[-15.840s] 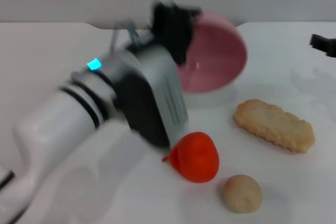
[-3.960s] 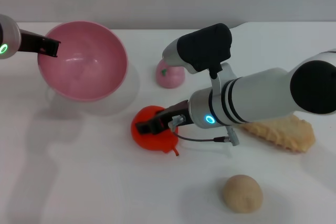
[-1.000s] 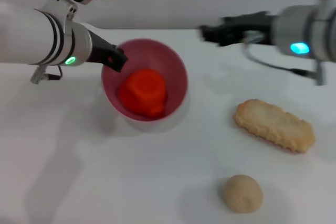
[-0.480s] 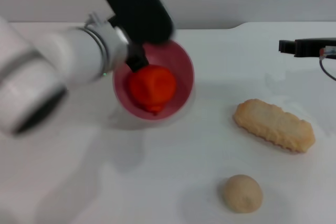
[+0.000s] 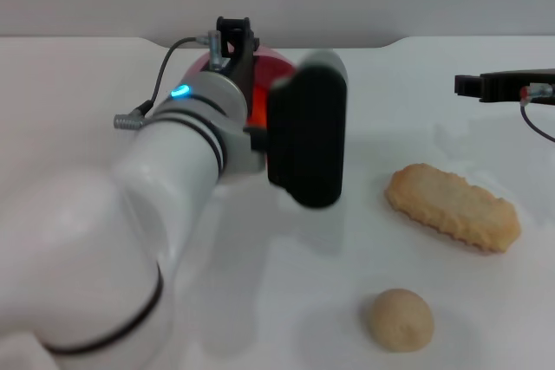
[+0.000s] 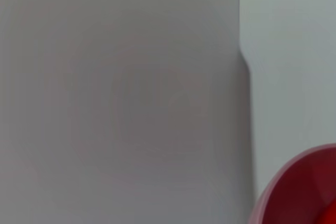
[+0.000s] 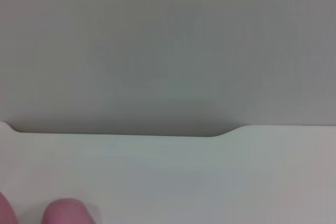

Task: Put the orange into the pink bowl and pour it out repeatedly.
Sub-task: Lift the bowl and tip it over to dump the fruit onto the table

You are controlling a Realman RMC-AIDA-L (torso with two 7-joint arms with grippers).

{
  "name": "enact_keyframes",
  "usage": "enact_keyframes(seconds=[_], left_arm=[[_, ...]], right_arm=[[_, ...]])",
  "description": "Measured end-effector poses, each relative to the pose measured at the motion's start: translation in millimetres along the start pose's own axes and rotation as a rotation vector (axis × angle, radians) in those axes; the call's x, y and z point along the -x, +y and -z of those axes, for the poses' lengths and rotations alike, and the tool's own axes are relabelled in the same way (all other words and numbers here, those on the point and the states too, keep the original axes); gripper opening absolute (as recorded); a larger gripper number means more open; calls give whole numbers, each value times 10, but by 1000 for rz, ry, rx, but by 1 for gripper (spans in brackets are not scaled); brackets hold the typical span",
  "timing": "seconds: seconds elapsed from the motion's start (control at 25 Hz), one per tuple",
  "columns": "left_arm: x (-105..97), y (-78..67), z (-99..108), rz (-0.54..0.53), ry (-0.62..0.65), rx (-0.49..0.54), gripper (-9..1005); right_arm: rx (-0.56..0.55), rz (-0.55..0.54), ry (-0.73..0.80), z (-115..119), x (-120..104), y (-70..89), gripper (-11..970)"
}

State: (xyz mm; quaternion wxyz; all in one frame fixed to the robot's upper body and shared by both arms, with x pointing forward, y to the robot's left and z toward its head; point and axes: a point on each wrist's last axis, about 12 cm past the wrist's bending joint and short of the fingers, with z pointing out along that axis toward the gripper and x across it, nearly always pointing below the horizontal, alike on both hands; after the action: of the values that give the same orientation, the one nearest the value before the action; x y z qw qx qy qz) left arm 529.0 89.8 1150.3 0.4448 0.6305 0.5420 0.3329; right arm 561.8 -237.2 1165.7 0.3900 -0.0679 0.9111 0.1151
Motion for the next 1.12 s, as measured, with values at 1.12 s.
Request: enact_keyframes(seconds=[1.12], left_arm=[[101, 129, 141, 284, -27, 229, 91]], right_arm=[[51, 29, 25, -87, -30, 161, 590]])
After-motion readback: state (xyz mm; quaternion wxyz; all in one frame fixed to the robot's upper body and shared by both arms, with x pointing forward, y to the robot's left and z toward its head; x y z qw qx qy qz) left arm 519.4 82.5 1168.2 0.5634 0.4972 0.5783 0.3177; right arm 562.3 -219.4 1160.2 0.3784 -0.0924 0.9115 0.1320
